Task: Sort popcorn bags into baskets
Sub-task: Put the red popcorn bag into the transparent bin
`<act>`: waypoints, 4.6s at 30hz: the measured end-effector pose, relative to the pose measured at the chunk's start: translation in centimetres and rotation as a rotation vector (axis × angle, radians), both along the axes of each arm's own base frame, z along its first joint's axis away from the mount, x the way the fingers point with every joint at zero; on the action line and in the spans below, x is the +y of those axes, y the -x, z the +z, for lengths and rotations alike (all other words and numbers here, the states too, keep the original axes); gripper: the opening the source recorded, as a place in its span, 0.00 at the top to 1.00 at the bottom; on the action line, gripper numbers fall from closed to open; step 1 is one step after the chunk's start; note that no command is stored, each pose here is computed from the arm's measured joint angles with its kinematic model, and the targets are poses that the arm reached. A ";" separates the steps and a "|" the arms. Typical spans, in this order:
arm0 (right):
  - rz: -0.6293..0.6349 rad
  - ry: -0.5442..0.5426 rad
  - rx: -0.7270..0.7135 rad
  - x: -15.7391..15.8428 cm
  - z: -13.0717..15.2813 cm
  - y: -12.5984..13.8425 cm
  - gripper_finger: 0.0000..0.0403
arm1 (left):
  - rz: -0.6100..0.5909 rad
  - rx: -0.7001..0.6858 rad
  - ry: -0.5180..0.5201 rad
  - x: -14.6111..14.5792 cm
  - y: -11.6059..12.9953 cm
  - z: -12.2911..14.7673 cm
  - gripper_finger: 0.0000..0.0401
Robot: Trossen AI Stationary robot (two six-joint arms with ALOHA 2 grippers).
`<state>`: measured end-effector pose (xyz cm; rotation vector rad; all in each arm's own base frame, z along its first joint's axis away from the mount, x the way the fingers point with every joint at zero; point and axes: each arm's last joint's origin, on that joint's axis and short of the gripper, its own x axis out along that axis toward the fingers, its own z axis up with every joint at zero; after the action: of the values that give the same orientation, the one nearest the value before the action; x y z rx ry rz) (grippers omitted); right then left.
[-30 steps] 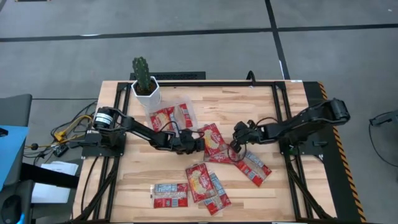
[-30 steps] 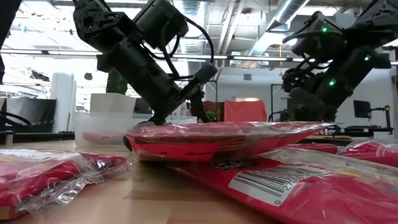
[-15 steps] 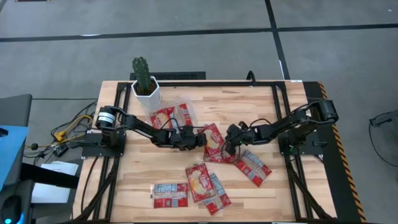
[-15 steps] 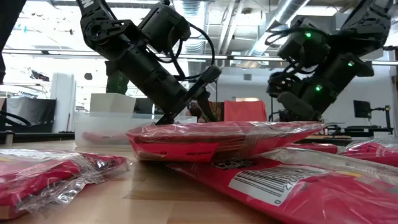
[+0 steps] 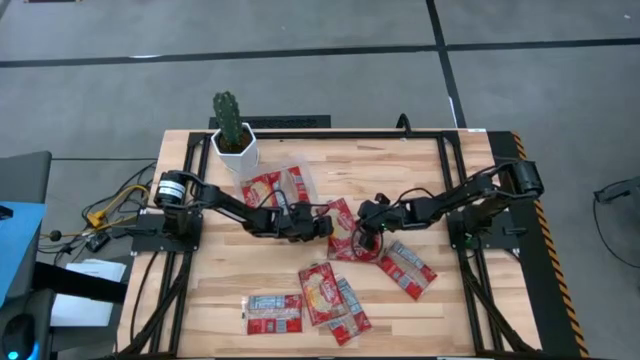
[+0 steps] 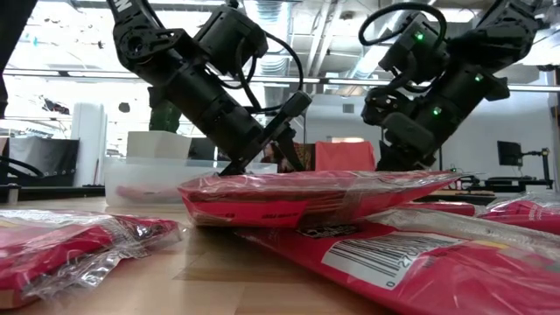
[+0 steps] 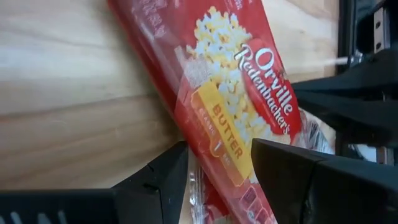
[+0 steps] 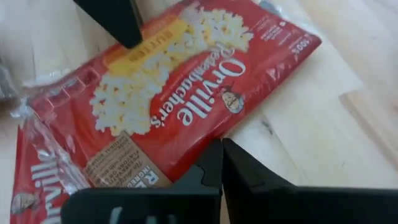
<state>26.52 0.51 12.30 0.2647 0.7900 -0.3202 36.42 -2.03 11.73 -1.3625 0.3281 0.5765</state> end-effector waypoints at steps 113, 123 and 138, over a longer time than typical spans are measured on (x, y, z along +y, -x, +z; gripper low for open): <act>-0.029 0.001 -0.104 -2.5 7.4 2.0 0.94 | -0.023 0.268 -0.144 11.9 13.0 7.4 0.49; 0.025 -0.016 -0.063 -1.1 6.6 2.4 0.94 | -0.117 0.097 -0.063 6.7 13.7 11.2 0.49; 0.215 -0.091 0.094 5.8 5.2 4.6 0.94 | -0.244 -0.145 -0.025 -1.1 6.6 7.2 0.49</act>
<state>21.90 6.30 17.49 0.2490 0.9189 -0.0948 29.78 -3.10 18.94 -1.3088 0.3613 0.2768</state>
